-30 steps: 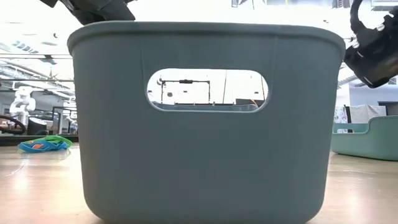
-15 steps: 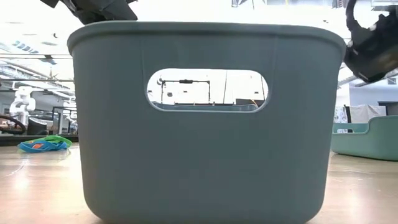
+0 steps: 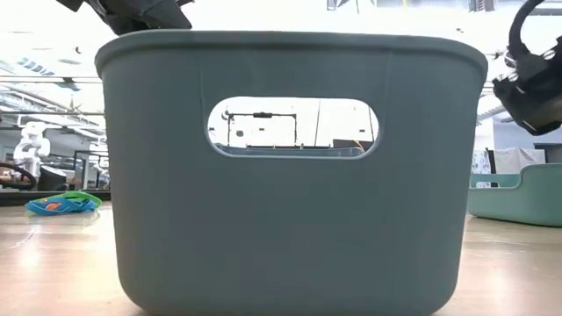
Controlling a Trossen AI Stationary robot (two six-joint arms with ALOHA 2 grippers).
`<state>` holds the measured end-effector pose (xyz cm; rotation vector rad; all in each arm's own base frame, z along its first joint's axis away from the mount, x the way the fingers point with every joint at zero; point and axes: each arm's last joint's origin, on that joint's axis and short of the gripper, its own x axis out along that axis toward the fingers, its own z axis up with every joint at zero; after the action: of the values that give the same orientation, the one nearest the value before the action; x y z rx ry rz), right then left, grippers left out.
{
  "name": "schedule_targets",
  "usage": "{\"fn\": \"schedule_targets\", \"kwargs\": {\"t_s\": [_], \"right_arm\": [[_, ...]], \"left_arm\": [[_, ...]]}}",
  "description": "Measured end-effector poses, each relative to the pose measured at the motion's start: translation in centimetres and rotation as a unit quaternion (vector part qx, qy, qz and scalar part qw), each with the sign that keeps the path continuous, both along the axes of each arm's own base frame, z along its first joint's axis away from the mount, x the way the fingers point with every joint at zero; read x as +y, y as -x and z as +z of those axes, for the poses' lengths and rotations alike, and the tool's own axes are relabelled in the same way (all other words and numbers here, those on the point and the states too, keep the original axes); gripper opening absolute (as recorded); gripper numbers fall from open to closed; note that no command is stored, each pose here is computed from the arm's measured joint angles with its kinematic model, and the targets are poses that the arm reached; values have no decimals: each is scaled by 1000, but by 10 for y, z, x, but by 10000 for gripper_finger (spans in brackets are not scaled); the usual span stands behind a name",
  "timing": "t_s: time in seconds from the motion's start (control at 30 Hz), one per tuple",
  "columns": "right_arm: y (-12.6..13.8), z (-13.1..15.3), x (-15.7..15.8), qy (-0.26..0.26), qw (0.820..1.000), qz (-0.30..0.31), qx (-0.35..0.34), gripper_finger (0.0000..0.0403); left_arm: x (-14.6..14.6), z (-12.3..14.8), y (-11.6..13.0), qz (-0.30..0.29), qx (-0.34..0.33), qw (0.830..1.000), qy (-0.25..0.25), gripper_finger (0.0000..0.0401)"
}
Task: Sort rubber bands into baskets
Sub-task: Put the orange rubber band into the orange bin
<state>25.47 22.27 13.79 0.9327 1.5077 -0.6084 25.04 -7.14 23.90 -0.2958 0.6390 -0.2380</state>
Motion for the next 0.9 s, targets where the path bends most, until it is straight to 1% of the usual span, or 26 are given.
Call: {"fn": "schedule_targets", "kwargs": {"t_s": [0.13, 0.27, 0.3, 0.37, 0.43, 0.6, 0.7, 0.8, 0.9], "right_arm": [[8, -8, -1, 8, 1000, -14, 8, 100], [7, -7, 0, -3, 1000, -2, 1, 22], [6, -6, -1, -5, 1000, -6, -2, 12], [6, -1, -2, -5, 1000, -25, -11, 9], [7, 6, -4, 8, 998, -41, -36, 4], [12, 40, -13, 41, 990, -78, -113, 1], [20, 53, -16, 54, 986, -80, -135, 1], [25, 69, -18, 50, 982, -73, -166, 1], [31, 79, -17, 38, 981, -65, -180, 1]], "left_arm": [[0, 0, 0, -1, 3, 1000, 0, 180], [0, -1, 0, -4, 4, 1000, 2, 180], [0, -1, 0, -4, 4, 1000, 3, 180], [0, 0, 0, -4, 3, 1000, 4, 180], [0, 0, 0, -4, 0, 1000, 5, 180], [0, 1, 0, -3, -3, 1000, 5, 180], [3, 1, -1, 8, -1, 1000, 12, 180], [6, 1, -2, 10, 0, 1000, 18, 180], [8, 1, -3, 12, 1, 1000, 19, 180]]}}
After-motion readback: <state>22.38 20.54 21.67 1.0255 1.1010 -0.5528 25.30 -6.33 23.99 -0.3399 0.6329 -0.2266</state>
